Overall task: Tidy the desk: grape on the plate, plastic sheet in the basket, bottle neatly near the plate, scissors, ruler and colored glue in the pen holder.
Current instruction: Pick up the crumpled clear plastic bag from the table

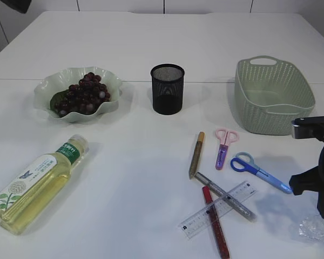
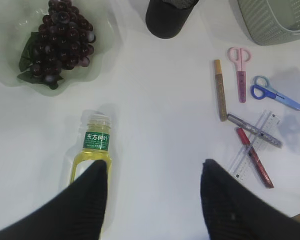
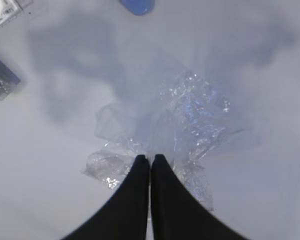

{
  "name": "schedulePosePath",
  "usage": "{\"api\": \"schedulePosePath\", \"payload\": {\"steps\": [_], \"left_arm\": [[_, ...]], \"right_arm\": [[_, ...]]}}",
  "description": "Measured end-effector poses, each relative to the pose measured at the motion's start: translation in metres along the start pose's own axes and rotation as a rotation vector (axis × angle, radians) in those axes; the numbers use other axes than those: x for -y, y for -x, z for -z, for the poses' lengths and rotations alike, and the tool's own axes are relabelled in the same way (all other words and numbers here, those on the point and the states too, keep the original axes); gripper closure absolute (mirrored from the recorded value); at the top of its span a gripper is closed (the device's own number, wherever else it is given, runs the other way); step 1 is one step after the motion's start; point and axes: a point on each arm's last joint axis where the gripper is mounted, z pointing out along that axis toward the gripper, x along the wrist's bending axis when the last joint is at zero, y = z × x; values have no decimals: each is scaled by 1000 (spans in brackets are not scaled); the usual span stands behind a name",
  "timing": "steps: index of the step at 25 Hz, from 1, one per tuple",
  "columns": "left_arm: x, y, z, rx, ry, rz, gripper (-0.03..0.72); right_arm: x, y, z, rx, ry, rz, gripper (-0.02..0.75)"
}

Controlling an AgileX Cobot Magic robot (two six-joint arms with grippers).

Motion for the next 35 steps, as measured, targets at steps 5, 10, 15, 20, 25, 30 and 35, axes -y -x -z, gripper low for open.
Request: {"api": "schedulePosePath", "payload": {"steps": [5, 10, 15, 20, 25, 30, 35], "left_arm": [[0, 0, 0, 0, 0, 0, 253], [0, 0, 0, 1, 0, 0, 253], [0, 1, 0, 6, 0, 2, 253], [0, 1, 0, 6, 0, 2, 253], [0, 1, 0, 6, 0, 2, 253], [0, 1, 0, 7, 0, 2, 253], [0, 1, 0, 7, 0, 2, 253]], "right_arm": [[1, 0, 0, -2, -9, 1, 723], [-6, -1, 8, -4, 14, 5, 723], [-6, -1, 9, -4, 10, 6, 723], [-10, -1, 21, -1, -1, 6, 723], [-24, -1, 45, -9, 62, 7, 723], [-37, -2, 68, -14, 119, 7, 723], [-56, -3, 90, -19, 179, 6, 723]]}}
